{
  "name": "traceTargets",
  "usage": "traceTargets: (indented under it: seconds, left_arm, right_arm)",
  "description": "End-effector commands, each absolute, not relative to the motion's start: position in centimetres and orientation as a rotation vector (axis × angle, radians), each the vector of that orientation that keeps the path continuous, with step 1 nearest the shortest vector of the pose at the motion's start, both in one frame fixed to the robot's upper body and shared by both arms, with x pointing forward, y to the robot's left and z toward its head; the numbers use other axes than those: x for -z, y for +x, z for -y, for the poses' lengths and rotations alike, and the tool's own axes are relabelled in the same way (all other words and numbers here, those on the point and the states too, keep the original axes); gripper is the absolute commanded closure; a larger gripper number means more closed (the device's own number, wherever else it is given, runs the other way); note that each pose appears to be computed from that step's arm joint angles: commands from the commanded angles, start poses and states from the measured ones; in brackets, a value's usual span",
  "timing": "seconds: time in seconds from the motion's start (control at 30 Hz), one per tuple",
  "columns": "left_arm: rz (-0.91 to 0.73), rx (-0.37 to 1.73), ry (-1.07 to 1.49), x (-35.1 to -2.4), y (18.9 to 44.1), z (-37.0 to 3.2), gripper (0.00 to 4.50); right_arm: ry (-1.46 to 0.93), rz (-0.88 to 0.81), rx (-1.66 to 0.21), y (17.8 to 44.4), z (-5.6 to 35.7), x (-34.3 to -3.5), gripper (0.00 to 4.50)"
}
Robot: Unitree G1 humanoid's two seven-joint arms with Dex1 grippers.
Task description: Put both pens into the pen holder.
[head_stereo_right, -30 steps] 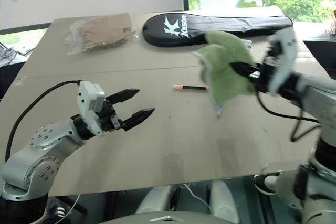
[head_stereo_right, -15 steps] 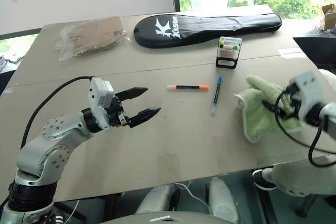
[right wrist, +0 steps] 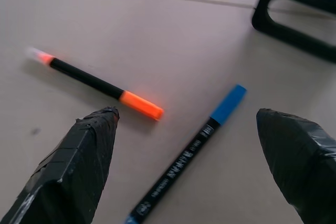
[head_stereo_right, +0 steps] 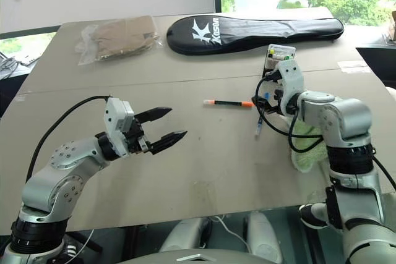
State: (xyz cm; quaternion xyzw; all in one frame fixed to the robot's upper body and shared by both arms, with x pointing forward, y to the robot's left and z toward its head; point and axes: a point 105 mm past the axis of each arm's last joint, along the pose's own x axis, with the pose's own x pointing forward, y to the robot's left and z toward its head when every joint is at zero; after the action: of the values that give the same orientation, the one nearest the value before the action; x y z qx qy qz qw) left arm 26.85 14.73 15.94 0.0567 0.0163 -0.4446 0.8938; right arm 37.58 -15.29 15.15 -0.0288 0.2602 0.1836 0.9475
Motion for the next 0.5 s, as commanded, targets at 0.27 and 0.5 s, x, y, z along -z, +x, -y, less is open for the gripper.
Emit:
traceTargets:
  seconds: [0.27, 0.5]
  left_arm:
    - [0.044, 1.032, 0.25, -18.0, 24.9, -14.3, 0.0]
    - [0.045, 1.043, 0.229, -18.0, 25.0, -13.5, 0.0]
  right_arm:
    - [-0.007, -0.633, -0.249, 39.9, 15.1, -15.9, 0.05]
    - [0.003, -0.727, -0.16, 40.4, 14.2, -15.9, 0.05]
